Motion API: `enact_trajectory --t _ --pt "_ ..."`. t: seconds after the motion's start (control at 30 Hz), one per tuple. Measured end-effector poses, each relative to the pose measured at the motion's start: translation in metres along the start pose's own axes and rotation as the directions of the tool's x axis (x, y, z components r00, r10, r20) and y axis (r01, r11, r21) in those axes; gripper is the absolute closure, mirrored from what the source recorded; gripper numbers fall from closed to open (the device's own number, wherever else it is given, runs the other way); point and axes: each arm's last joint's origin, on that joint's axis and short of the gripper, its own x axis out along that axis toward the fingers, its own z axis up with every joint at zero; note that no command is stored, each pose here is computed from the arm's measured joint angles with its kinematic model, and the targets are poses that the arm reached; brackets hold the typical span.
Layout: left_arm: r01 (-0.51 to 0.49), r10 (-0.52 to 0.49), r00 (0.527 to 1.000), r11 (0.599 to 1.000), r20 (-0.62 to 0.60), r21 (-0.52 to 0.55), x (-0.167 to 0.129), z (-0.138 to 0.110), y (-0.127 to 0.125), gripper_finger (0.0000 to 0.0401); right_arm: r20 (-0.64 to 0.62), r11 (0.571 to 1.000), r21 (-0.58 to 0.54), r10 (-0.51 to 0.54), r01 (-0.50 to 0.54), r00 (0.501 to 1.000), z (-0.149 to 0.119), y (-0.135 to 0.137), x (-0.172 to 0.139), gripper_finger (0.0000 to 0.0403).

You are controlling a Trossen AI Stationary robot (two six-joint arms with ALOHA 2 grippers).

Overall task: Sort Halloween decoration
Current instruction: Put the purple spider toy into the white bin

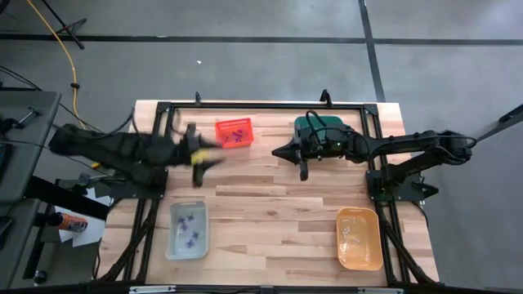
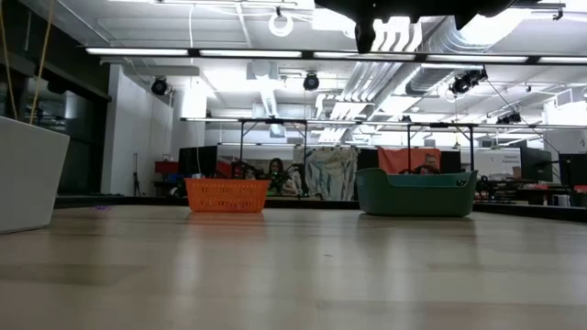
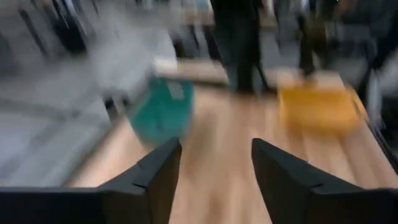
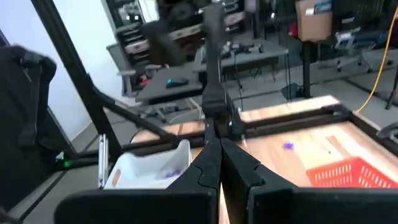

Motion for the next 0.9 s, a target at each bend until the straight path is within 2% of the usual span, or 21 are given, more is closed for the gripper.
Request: enact_trajectory --t 0.07,0.2,0.33,0.47,0.9 --pt "-0.008 0.008 0.989 1.000 0.146 0.000 0.011 0.010 0.016 0.0231 0.031 1.000 -0.008 0.003 -0.003 1.000 0.003 0.001 0.000 0.0403" --pt "0.132 -0.103 0.925 0.990 0.365 -0.057 0.033 0.011 0.038 0.0296 0.105 1.000 -0.022 -0.002 0.005 0.995 0.010 0.001 -0.001 0.0398" --pt "0.227 -0.171 0.924 0.965 0.341 -0.132 0.057 -0.012 0.045 0.0385 0.153 0.999 -0.029 -0.012 0.016 0.988 0.014 0.002 -0.001 0.0392" --pt "0.246 -0.168 0.919 0.951 0.356 -0.186 0.072 -0.023 0.046 0.0395 0.153 0.998 -0.053 -0.012 0.021 0.988 0.014 0.002 -0.001 0.0391" --pt "0.255 -0.182 0.920 0.950 0.348 -0.179 0.081 -0.027 0.044 0.0401 0.152 0.998 -0.053 -0.013 0.021 0.988 0.014 0.002 -0.001 0.0391"
